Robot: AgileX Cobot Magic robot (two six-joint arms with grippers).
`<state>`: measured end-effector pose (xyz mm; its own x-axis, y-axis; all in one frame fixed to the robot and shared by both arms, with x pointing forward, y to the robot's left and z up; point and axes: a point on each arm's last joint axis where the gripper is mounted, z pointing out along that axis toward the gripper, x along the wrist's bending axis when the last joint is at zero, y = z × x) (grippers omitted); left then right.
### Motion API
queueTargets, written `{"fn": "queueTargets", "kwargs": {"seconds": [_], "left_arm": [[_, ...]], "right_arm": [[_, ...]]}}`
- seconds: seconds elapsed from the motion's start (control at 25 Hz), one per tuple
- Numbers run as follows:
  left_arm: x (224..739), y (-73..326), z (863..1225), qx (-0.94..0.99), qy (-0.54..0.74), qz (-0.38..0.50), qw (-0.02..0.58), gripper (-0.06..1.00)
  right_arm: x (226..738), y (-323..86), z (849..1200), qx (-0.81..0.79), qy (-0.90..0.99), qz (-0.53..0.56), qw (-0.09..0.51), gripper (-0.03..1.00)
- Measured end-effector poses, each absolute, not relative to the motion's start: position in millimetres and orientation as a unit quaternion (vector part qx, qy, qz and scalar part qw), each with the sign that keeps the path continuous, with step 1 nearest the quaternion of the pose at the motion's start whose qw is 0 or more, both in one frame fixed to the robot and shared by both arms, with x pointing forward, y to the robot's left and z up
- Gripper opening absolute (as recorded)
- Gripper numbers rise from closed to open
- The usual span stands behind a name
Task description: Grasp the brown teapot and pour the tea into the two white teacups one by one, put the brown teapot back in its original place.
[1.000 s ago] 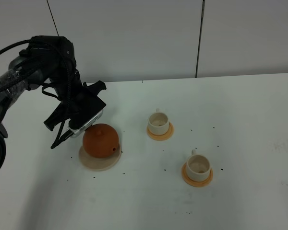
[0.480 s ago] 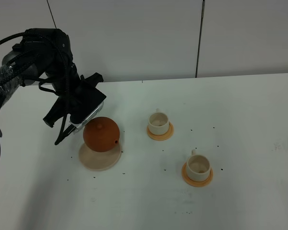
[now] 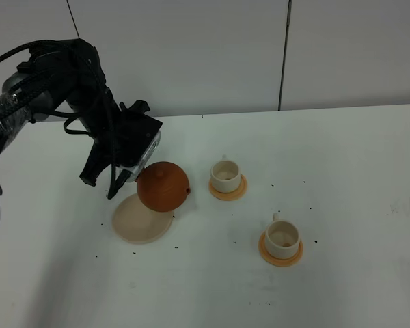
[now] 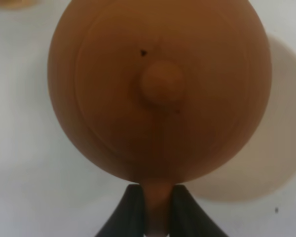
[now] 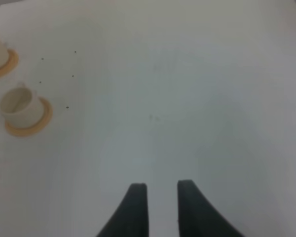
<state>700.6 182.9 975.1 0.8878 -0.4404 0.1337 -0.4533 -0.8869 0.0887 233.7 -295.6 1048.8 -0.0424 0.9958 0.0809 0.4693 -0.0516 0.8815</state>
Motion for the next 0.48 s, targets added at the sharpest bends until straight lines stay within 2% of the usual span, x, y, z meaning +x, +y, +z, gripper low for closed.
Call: {"fn": "queueTargets", "kwargs": {"seconds": [0.48], "left_arm": [[689, 180, 1024, 0.982, -0.133, 0.097, 0.089, 0.18]], "right_arm": [[234, -296, 1049, 0.607, 0.603, 0.397, 0.332, 0.15]]}}
